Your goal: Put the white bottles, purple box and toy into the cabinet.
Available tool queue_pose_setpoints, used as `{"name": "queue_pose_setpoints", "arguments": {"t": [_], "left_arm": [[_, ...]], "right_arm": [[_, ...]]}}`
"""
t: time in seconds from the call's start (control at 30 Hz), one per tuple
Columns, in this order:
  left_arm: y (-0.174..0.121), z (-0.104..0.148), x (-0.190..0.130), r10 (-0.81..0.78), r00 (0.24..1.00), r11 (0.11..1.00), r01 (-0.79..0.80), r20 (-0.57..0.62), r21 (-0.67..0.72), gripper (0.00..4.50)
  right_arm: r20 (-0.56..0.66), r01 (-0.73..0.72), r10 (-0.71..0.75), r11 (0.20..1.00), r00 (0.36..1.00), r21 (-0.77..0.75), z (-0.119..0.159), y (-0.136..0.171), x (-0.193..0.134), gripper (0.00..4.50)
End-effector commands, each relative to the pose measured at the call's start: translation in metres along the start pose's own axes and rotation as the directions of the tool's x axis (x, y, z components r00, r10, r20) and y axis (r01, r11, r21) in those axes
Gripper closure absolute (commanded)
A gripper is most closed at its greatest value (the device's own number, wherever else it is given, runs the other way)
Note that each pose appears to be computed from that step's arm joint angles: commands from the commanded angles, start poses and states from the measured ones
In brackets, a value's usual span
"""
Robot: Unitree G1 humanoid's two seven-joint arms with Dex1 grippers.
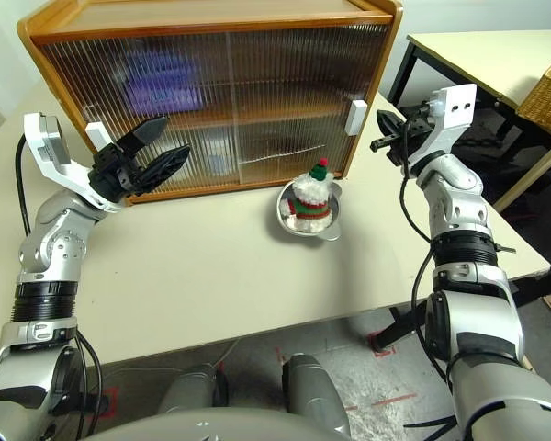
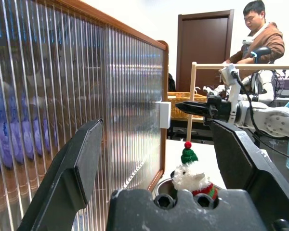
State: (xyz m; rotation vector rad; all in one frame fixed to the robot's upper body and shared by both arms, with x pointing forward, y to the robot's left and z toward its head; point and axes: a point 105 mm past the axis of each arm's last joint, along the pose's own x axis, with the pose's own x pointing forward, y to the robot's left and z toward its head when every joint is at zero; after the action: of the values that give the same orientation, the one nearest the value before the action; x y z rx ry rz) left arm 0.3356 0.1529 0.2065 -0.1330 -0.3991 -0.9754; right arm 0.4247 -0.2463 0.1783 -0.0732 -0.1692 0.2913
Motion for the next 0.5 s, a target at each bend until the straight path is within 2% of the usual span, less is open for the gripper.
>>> {"name": "queue_pose_setpoints", "arguments": {"t": [0.03, 0.5], "left_arm": [[-0.001, 0.002, 0.001, -0.005, 1.0, 1.0, 0.004, 0.001, 0.013, 0.0], [0.0, 0.004, 0.001, 0.024, 1.0, 0.999, -0.024, 0.014, 0.022, 0.0]], "right_arm": [[-0.009, 0.017, -0.017, 1.0, 1.0, 0.007, -0.005, -0.001, 0.004, 4.46], [-0.017, -0.064, 0.064, 0.998, 0.998, 0.021, -0.011, 0.027, 0.023, 4.46]]}}
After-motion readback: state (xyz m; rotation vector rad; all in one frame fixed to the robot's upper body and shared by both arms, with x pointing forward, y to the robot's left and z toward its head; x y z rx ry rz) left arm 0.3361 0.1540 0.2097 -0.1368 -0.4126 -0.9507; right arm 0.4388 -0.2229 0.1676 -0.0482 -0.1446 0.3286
